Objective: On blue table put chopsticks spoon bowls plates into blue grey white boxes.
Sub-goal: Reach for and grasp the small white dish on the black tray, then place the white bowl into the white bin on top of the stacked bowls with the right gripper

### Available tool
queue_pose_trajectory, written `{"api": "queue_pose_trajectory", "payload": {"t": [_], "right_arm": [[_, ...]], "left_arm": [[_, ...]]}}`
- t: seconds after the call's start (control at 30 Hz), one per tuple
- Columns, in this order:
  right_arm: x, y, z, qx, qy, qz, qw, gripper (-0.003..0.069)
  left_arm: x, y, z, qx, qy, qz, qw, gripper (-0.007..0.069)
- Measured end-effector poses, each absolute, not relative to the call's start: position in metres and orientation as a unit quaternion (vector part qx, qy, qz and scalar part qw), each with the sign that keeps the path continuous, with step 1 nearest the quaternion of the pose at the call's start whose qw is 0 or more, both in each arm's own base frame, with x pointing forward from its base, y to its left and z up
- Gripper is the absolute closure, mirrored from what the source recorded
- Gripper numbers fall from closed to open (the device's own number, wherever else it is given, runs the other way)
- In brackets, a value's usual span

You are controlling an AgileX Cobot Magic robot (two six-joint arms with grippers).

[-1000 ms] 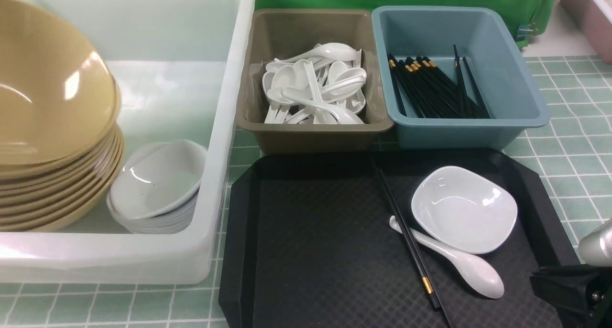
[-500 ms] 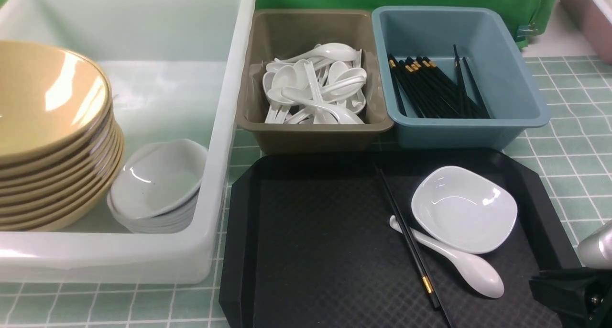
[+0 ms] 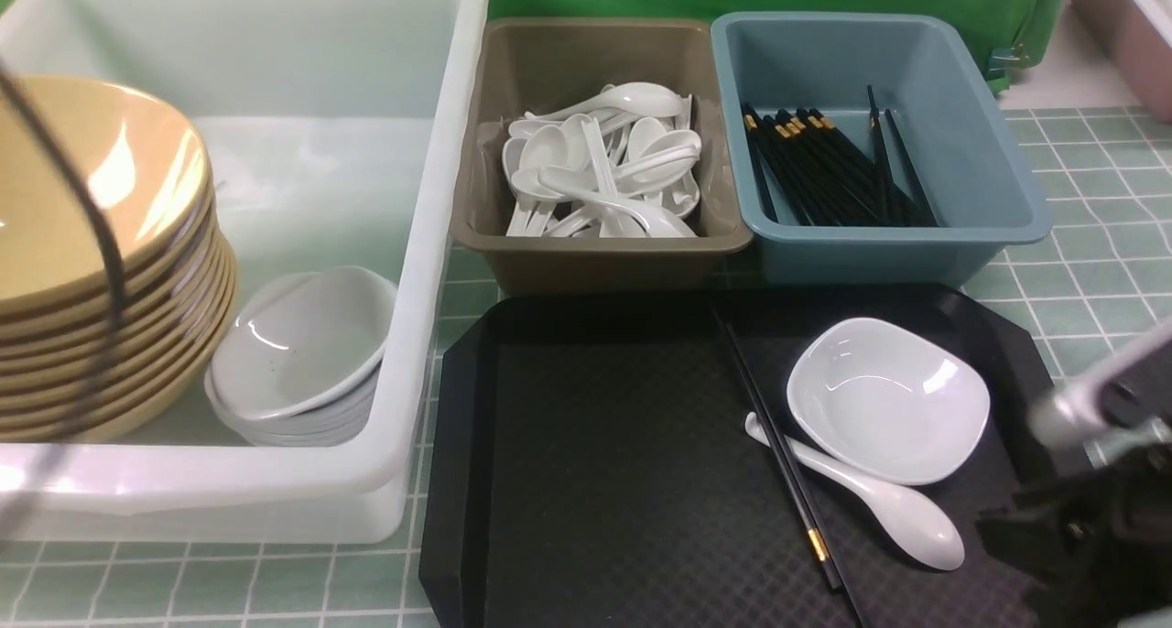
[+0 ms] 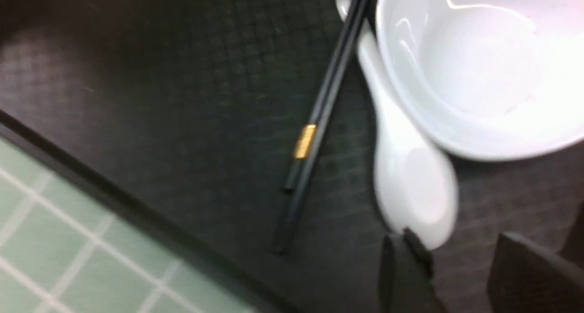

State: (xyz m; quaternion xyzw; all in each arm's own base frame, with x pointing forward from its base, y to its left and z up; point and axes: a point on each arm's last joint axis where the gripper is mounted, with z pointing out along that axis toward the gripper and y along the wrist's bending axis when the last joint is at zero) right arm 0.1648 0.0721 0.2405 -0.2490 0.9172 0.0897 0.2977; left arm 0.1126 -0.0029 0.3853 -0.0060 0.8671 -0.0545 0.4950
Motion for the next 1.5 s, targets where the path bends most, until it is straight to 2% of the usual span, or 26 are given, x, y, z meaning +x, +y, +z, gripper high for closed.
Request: {"api": "queue_pose_trajectory", "payload": {"t": [0.1, 0.13, 0.23, 0.4, 0.47, 0.6, 0.73, 0.87, 1.0, 1.1, 1.3, 1.4, 1.5], "right_arm": [[0.198, 0.077, 0.244, -0.267, 0.925, 0.043, 0.266, 0.0295], [0.201, 0.078, 0.247, -0.266, 0.925, 0.040, 0.268, 0.0293], [0.235, 0.081, 0.248, -0.254, 0.932, -0.005, 0.257, 0.0258], [0.281, 0.091, 0.235, -0.248, 0.938, -0.043, 0.237, 0.0220], [0.298, 0.093, 0.226, -0.241, 0.942, -0.047, 0.227, 0.0210], [0.326, 0.084, 0.201, -0.203, 0.959, -0.054, 0.191, 0.0206], [0.332, 0.082, 0.187, -0.199, 0.964, -0.055, 0.170, 0.0207], [0.333, 0.084, 0.172, -0.206, 0.967, -0.043, 0.144, 0.0249], [0.334, 0.087, 0.176, -0.202, 0.968, -0.023, 0.148, 0.0357], [0.330, 0.087, 0.186, -0.201, 0.967, -0.018, 0.153, 0.0409], [0.309, 0.088, 0.233, -0.207, 0.961, 0.019, 0.183, 0.0538], [0.295, 0.089, 0.261, -0.213, 0.952, 0.049, 0.215, 0.0572], [0.281, 0.090, 0.285, -0.216, 0.941, 0.075, 0.249, 0.0576]], "left_arm": [[0.092, -0.003, 0.350, 0.005, 0.873, -0.030, 0.486, 0.0623], [0.091, -0.003, 0.348, 0.006, 0.873, -0.028, 0.486, 0.0624], [0.070, -0.002, 0.307, 0.005, 0.872, -0.001, 0.490, 0.0624], [0.051, -0.002, 0.271, 0.000, 0.838, 0.014, 0.546, 0.0624], [0.046, -0.002, 0.265, -0.002, 0.814, 0.021, 0.580, 0.0624], [0.036, -0.001, 0.271, -0.001, 0.766, 0.041, 0.642, 0.0624], [0.035, -0.001, 0.272, -0.003, 0.759, 0.041, 0.650, 0.0624], [0.035, -0.001, 0.273, -0.004, 0.757, 0.043, 0.652, 0.0624], [0.035, -0.001, 0.273, -0.004, 0.755, 0.045, 0.655, 0.0624], [0.035, 0.000, 0.273, -0.002, 0.754, 0.051, 0.655, 0.0624], [0.036, 0.000, 0.272, -0.001, 0.754, 0.052, 0.655, 0.0624], [0.036, 0.000, 0.272, -0.001, 0.753, 0.052, 0.656, 0.0624], [0.036, 0.000, 0.272, -0.002, 0.753, 0.052, 0.656, 0.0624]]}}
